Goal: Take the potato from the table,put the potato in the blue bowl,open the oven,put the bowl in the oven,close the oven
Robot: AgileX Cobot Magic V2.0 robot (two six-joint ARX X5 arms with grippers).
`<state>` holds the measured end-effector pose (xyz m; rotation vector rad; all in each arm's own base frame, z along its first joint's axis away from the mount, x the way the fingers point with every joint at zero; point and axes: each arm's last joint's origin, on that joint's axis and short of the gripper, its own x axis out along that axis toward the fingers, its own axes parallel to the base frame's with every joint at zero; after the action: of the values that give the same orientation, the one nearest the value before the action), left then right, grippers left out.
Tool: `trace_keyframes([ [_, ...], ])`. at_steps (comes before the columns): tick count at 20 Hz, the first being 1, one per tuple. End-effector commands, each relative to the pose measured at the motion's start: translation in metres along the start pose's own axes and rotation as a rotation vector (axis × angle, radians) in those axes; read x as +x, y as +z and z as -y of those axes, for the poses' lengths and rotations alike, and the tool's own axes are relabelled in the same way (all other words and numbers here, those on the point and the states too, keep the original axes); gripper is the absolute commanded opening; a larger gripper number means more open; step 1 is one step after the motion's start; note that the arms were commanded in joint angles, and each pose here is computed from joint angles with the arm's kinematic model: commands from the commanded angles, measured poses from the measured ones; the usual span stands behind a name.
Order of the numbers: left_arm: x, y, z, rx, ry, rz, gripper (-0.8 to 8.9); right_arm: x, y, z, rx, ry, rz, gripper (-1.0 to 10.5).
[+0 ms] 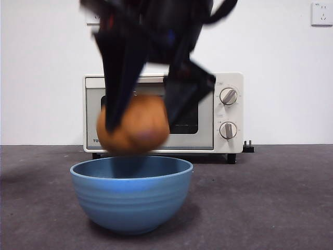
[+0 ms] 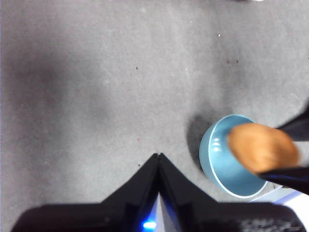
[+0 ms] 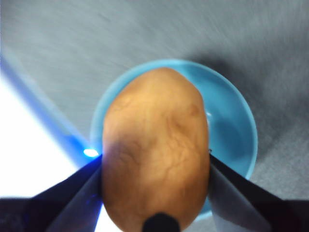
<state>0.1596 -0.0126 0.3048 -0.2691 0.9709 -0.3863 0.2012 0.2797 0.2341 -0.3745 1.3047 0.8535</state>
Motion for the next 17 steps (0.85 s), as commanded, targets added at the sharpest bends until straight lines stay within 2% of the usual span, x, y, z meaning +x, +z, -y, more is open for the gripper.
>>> trace_keyframes([
  [1,-0.0008,0.0005,0.0003,0.016,-0.003,0.004,-0.05,0.0171,0.0014,0.0019,0.019,-0.013,-0.047,0.0],
  [3,-0.0008,0.0005,0.0003,0.016,-0.003,0.004,-0.05,0.023,0.0022,0.0038,0.053,-0.052,-0.055,0.5],
  [6,-0.0008,0.0005,0.0003,0.016,-0.003,0.004,-0.05,0.0234,0.0025,0.0026,0.052,-0.078,-0.046,3.3],
  [8,-0.0008,0.0006,0.0003,0.017,-0.003,0.004,-0.05,0.0233,0.002,0.0027,0.052,-0.079,-0.051,4.3],
  [12,-0.0008,0.0009,0.0003,0.018,-0.001,0.007,-0.05,0.0239,0.0017,-0.0003,0.044,-0.075,-0.05,5.5],
  [17,-0.0008,0.0014,0.0002,0.02,0.004,0.012,-0.05,0.0229,0.0022,-0.0018,0.042,-0.043,-0.047,5.7],
])
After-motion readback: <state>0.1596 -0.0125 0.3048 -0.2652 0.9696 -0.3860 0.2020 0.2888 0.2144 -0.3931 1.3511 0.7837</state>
